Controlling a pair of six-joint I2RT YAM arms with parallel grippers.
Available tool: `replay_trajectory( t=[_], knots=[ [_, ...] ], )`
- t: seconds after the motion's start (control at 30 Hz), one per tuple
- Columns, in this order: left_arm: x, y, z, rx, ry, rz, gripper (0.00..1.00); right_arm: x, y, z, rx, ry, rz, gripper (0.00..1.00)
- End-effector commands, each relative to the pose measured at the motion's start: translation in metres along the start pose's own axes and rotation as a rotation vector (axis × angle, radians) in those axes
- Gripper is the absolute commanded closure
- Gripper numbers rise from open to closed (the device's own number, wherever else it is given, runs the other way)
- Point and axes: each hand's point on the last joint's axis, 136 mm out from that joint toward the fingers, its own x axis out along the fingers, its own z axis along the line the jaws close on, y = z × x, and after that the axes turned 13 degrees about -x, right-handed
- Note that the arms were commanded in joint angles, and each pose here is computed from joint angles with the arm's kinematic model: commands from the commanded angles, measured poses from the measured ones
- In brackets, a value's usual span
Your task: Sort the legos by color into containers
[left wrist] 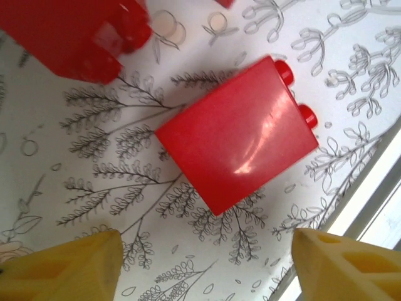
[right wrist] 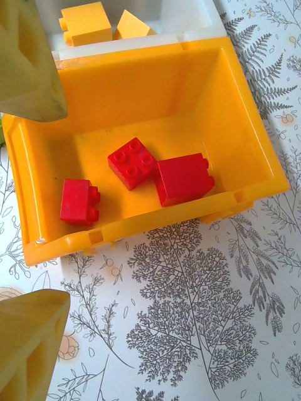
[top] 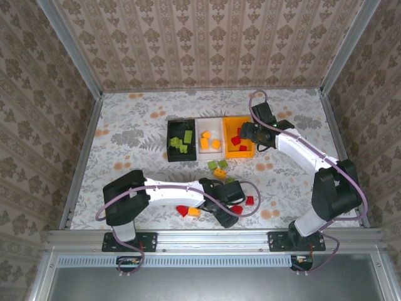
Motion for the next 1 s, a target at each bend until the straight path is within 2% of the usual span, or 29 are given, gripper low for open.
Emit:
replay_trajectory(
  t=[0.0, 0.23, 0.43, 0.83, 0.97],
  knots=[
    [-0.008, -0.023, -0.007, 0.017, -0.003, -0.065, 0.22, -0.008, -0.007, 0.001, 0.02, -0.021, -0.024, 0.28],
    [0.009, -0.04, -0.019, 0.057, -0.001, -0.049, 0.2, -0.01, -0.009, -0.002, 0.029, -0.025, -0.026, 0.28],
    [0.022, -0.037, -0.017, 0.051, -0.016, -0.001, 0.23, -0.015, -0.013, -0.007, 0.047, -0.032, -0.043, 0.27],
    [0.019, -0.035, -0.011, 0.043, -0.044, -0.004, 0.55, -0.014, -0.016, -0.009, 0.069, -0.041, -0.055, 0.27],
    [0.011, -0.035, -0.006, 0.032, -0.055, -0.036, 0.6, -0.016, -0.017, -0.009, 0.074, -0.044, -0.061, 0.27]
  ],
)
